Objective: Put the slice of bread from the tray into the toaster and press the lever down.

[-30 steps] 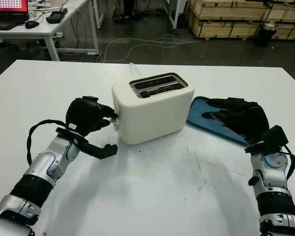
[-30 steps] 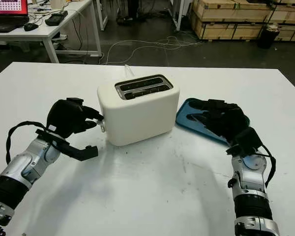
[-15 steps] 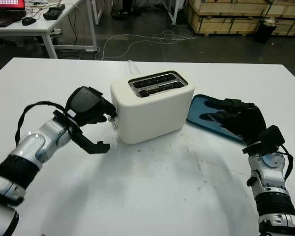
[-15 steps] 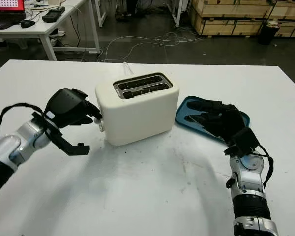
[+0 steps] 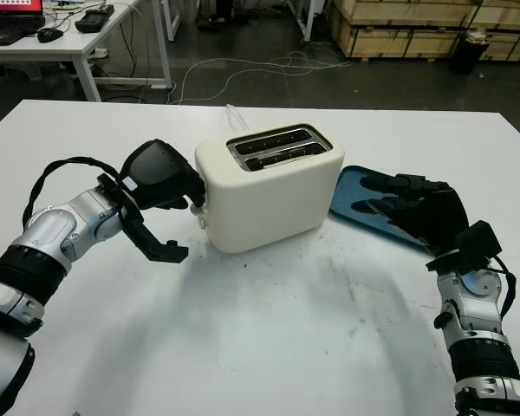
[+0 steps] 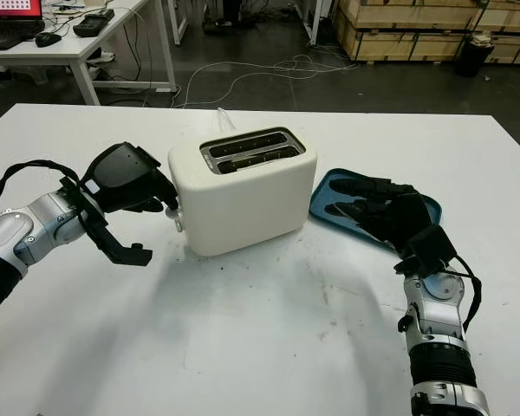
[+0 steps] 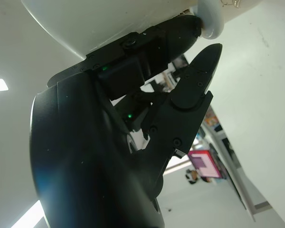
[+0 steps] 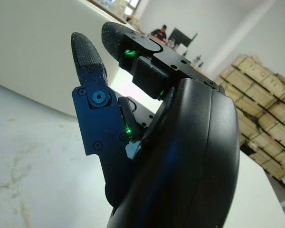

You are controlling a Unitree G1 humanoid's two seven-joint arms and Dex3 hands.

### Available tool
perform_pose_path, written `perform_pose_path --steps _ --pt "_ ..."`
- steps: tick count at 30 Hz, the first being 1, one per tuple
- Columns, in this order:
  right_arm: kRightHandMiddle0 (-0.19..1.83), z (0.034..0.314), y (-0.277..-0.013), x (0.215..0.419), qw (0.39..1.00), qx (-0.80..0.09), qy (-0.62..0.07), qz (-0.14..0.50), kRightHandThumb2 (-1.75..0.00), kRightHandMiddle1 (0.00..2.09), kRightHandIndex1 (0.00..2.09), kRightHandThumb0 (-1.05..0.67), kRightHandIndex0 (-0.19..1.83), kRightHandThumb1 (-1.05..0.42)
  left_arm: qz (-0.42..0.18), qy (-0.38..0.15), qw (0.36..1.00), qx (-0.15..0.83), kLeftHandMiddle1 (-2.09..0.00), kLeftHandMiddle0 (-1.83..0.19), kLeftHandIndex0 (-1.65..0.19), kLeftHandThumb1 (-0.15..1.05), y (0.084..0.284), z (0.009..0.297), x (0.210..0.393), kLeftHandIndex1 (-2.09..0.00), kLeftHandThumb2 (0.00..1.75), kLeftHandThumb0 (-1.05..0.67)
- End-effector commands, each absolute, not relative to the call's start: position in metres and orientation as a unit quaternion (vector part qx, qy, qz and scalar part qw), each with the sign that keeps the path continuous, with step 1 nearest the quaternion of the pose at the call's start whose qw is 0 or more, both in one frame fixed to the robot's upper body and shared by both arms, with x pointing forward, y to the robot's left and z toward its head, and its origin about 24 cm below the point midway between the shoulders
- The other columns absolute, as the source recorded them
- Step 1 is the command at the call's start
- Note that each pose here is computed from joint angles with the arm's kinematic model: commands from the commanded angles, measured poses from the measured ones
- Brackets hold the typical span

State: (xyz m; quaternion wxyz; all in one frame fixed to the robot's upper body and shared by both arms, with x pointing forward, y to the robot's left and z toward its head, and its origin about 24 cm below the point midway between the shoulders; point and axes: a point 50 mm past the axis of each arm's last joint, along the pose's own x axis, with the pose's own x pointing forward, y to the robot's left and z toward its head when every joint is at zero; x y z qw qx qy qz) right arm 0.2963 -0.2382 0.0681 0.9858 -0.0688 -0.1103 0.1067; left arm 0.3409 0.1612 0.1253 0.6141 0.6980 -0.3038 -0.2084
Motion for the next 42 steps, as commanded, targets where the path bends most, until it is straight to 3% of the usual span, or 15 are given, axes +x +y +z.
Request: perform_pose_path --steps 1,2,3,5,6,8,18,22,29,35,36,37,39,42 --pt "1.14 0.065 -0.239 0.295 0.988 -0.058 -0.1 0.103 0.0 0.0 0.03 -0.54 1.26 -0.85 -0.27 -0.289 0.679 0.619 -1.26 -1.03 -1.42 0.69 0.108 0.084 0.329 -0.02 0.02 -0.24" --pt "1.14 0.064 -0.24 0.295 0.988 -0.056 -0.098 0.103 0.0 0.01 0.03 -0.54 1.27 -0.84 -0.292 -0.245 0.696 0.609 -1.34 -0.94 -1.38 0.73 0.1 0.056 0.324 -0.01 0.02 -0.22" --pt "1.14 0.063 -0.241 0.295 0.988 -0.057 -0.096 0.103 0.0 0.01 0.03 -0.54 1.27 -0.84 -0.31 -0.213 0.704 0.603 -1.27 -0.91 -1.33 0.77 0.093 0.035 0.319 -0.01 0.02 -0.23" --pt "1.14 0.064 -0.243 0.295 0.988 -0.067 -0.095 0.102 0.0 0.0 0.03 -0.53 1.27 -0.84 -0.329 -0.179 0.728 0.575 -0.89 -0.96 -1.27 0.81 0.077 0.005 0.304 0.0 0.01 -0.23" --pt "1.14 0.065 -0.243 0.295 0.988 -0.07 -0.096 0.101 0.0 0.0 0.03 -0.53 1.27 -0.84 -0.324 -0.182 0.739 0.562 -0.89 -0.98 -1.26 0.81 0.071 -0.001 0.299 0.0 0.01 -0.21" --pt "1.13 0.066 -0.244 0.295 0.988 -0.073 -0.098 0.099 0.0 0.0 0.03 -0.52 1.26 -0.84 -0.32 -0.188 0.748 0.551 -1.16 -0.95 -1.27 0.81 0.064 -0.004 0.294 -0.01 0.01 -0.21" --pt "1.13 0.066 -0.247 0.295 0.988 -0.074 -0.094 0.098 0.0 0.0 0.04 -0.53 1.27 -0.84 -0.318 -0.204 0.737 0.561 -1.37 -0.88 -1.24 0.83 0.06 0.004 0.299 -0.01 0.0 -0.23" --pt "1.13 0.065 -0.244 0.295 0.987 -0.078 -0.094 0.1 0.0 0.0 0.03 -0.51 1.26 -0.84 -0.31 -0.215 0.742 0.554 -1.63 -0.83 -1.23 0.81 0.064 0.005 0.3 -0.01 0.0 -0.2" --pt "1.13 0.064 -0.243 0.295 0.988 -0.074 -0.094 0.1 0.0 0.0 0.04 -0.53 1.28 -0.85 -0.293 -0.229 0.759 0.534 -1.65 -0.82 -1.27 0.81 0.069 0.011 0.3 -0.03 0.0 -0.2" --pt "1.13 0.061 -0.241 0.294 0.989 -0.065 -0.091 0.099 0.0 0.0 0.04 -0.53 1.26 -0.84 -0.245 -0.26 0.766 0.535 -1.23 -0.93 -1.26 0.82 0.084 0.035 0.305 -0.02 0.0 -0.24" --pt "1.13 0.061 -0.241 0.294 0.989 -0.065 -0.09 0.099 0.0 0.0 0.04 -0.53 1.26 -0.84 -0.231 -0.268 0.769 0.533 -1.24 -0.94 -1.26 0.81 0.088 0.04 0.305 -0.02 0.0 -0.24" --pt "1.13 0.061 -0.24 0.294 0.989 -0.065 -0.09 0.099 0.0 0.0 0.04 -0.54 1.26 -0.84 -0.22 -0.272 0.771 0.532 -1.49 -0.89 -1.26 0.81 0.091 0.044 0.305 -0.01 0.0 -0.27" --pt "1.13 0.061 -0.239 0.294 0.989 -0.064 -0.09 0.1 0.0 0.0 0.03 -0.54 1.25 -0.84 -0.198 -0.274 0.782 0.524 -1.67 -0.86 -1.25 0.81 0.099 0.054 0.305 -0.01 0.0 -0.27" --pt "1.12 0.061 -0.237 0.295 0.989 -0.061 -0.087 0.102 0.0 0.0 0.03 -0.53 1.23 -0.83 -0.159 -0.292 0.784 0.524 -1.48 -0.9 -1.27 0.82 0.11 0.068 0.303 -0.02 0.01 -0.28"
